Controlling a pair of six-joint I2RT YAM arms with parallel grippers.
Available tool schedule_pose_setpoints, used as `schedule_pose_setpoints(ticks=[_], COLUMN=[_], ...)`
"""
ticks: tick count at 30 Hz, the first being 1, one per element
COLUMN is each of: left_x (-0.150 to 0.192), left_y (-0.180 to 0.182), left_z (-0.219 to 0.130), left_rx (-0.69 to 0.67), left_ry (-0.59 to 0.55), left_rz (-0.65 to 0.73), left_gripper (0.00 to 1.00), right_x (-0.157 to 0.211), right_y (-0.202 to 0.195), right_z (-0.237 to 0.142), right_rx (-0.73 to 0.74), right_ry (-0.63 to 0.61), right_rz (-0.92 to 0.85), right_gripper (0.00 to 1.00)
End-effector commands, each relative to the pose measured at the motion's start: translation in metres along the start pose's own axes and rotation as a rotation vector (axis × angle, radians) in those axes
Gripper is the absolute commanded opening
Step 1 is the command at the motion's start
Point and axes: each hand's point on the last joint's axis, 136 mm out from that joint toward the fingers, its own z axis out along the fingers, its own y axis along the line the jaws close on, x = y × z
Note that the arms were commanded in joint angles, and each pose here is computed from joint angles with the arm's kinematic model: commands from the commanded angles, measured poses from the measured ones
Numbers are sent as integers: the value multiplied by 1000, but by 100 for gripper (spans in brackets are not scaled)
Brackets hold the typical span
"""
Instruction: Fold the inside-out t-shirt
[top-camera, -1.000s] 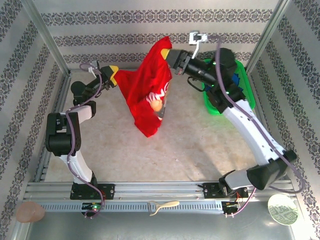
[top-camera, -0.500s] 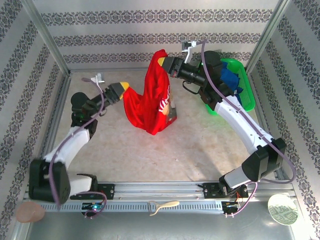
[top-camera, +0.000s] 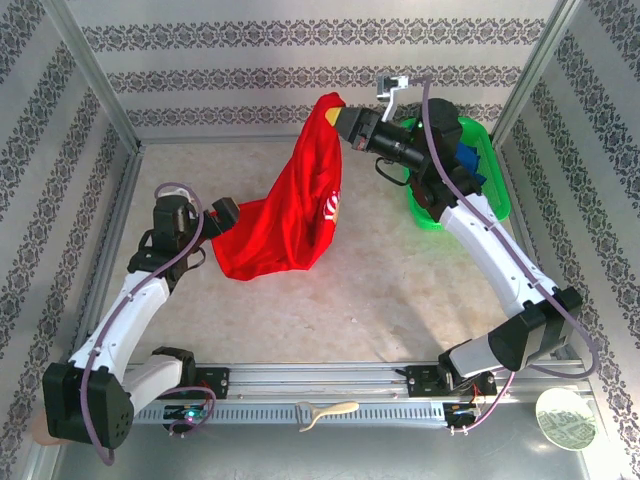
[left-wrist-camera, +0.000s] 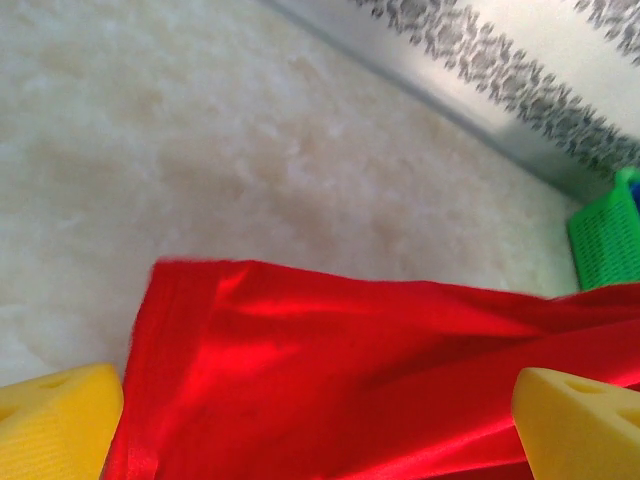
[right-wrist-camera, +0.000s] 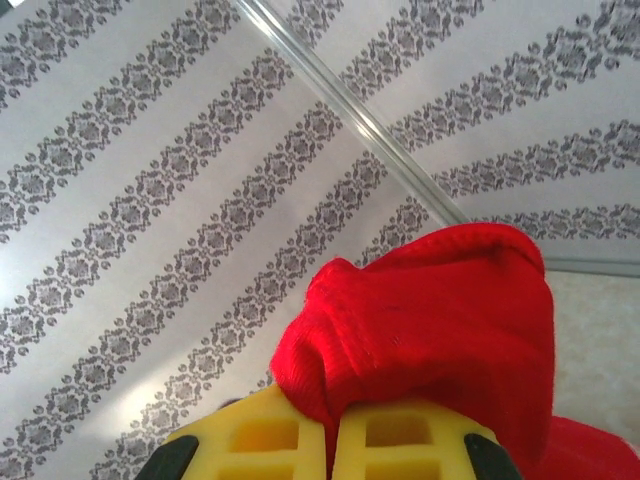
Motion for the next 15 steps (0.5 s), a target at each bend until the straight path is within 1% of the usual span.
schedule_pose_setpoints(ticks=[1, 4, 6, 10, 13, 15], left_x=[-9, -10, -7, 15, 37, 49], left_y=[-21, -36, -55, -96, -121, -134], left_z=[-16, -25, -30, -30, -20, -11], left_rx=[91, 124, 190, 318, 372, 383], left_ry=[-33, -53, -65, -35, -11, 6], left_rz=[66, 131, 180, 261, 322, 355], left_gripper=[100, 100, 100, 100, 100, 100], right_x=[-31, -30, -29, -27, -27, -26], right_y=[47, 46, 42, 40, 40, 40], right_z=[-15, -11, -9, -6, -6, -5], right_rx=[-85, -87, -83, -82, -79, -78], right_ry=[-75, -65, -62, -56, -57, -57], right_rz=[-69, -61, -51, -46, -43, -41], right_gripper=[0, 0, 0, 0, 0, 0])
